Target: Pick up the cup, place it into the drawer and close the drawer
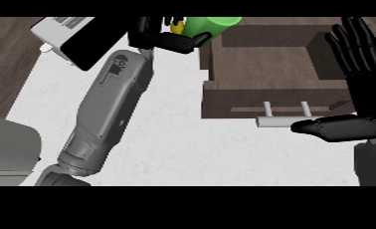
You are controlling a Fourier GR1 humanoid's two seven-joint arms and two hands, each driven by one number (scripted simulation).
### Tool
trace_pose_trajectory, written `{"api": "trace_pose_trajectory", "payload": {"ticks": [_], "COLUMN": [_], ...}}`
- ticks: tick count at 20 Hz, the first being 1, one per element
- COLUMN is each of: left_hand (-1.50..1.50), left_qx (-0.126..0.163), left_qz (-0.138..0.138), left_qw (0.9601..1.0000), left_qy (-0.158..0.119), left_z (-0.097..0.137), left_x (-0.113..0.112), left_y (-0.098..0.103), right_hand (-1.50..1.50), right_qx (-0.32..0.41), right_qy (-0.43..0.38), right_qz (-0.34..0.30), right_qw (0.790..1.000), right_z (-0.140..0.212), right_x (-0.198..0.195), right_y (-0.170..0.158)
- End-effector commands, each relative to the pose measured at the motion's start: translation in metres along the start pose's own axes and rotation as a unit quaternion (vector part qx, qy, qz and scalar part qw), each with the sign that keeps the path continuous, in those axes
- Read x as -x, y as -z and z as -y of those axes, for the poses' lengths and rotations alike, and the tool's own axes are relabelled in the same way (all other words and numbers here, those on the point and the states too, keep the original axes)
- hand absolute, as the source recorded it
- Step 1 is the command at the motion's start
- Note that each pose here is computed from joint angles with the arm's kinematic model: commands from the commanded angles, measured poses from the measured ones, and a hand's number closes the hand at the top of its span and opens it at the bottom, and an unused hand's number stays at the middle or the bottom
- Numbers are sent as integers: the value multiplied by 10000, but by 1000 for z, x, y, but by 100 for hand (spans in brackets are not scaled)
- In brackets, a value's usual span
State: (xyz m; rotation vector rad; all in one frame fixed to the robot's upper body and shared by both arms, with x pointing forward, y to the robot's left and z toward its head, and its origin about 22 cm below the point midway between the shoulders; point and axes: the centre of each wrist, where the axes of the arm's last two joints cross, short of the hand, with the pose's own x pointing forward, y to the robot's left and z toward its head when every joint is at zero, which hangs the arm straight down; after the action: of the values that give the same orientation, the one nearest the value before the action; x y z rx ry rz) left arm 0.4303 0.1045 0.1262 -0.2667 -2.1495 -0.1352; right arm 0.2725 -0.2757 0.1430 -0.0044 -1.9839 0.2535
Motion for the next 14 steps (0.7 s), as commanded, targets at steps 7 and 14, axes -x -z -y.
{"api": "trace_pose_trajectory", "payload": {"ticks": [7,14], "left_hand": [150,150], "left_qx": [-107,-49], "left_qz": [-992,-1547], "left_qw": [9932,9804], "left_qy": [595,1218], "left_z": [63,66], "left_x": [-29,-9], "left_y": [53,48], "right_hand": [-150,-150], "right_qx": [-175,-353], "right_qy": [62,171], "right_qz": [169,163], "right_qw": [9997,9991], "right_z": [-5,-13], "right_x": [-14,4], "right_y": [3,19]}}
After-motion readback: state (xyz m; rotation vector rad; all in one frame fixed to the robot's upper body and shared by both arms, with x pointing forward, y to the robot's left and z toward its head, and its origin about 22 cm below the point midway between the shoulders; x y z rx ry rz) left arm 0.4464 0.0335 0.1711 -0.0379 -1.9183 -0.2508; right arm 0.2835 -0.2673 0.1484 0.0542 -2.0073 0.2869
